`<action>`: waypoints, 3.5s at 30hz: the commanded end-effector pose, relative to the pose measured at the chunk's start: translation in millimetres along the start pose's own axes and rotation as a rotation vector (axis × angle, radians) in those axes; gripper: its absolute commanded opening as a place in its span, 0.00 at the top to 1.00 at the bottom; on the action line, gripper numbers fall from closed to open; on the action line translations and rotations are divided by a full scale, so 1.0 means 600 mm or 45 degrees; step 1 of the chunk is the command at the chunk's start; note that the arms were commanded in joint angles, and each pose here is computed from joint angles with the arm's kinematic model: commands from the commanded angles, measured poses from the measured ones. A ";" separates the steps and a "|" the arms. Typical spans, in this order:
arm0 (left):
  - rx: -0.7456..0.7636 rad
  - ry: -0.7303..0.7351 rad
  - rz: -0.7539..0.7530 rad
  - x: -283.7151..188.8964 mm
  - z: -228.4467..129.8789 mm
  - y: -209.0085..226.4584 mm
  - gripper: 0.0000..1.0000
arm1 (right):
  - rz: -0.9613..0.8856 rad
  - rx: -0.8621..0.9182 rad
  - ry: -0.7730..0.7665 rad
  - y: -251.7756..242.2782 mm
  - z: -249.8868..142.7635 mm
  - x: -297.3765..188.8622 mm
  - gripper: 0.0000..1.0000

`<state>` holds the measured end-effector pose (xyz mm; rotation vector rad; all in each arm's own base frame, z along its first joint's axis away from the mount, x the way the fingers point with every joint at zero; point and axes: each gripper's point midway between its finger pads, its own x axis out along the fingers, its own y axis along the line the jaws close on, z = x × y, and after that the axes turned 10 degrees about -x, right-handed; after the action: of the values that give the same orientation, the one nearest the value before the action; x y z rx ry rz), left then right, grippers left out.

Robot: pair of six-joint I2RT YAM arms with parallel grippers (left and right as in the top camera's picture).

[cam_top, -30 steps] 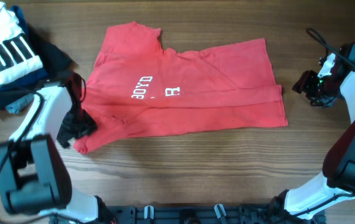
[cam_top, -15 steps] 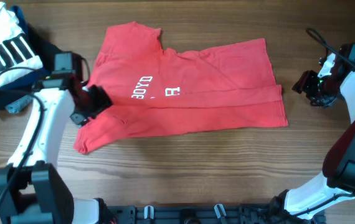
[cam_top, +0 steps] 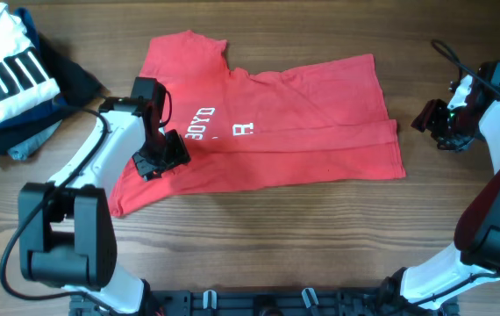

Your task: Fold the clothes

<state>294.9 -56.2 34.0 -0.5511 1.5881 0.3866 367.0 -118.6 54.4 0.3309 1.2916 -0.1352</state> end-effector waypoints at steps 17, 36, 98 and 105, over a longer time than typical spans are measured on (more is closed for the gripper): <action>0.019 0.002 -0.012 0.047 0.017 -0.012 0.53 | -0.011 -0.009 0.027 -0.001 -0.005 0.010 0.38; 0.031 0.005 -0.037 0.052 0.011 -0.011 0.75 | -0.012 -0.010 0.027 -0.002 -0.005 0.010 0.38; 0.360 -0.481 -0.658 -0.227 0.128 -0.135 0.05 | 0.084 -0.129 -0.155 0.043 0.057 -0.079 0.27; 0.385 -0.643 -0.527 -0.240 0.233 -0.149 0.00 | 0.122 -0.310 -0.228 0.128 0.045 -0.147 0.00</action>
<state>438.2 -56.1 192.0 -0.5860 0.9833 -0.0995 383.3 -87.9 122.3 0.2263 1.1781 -0.0075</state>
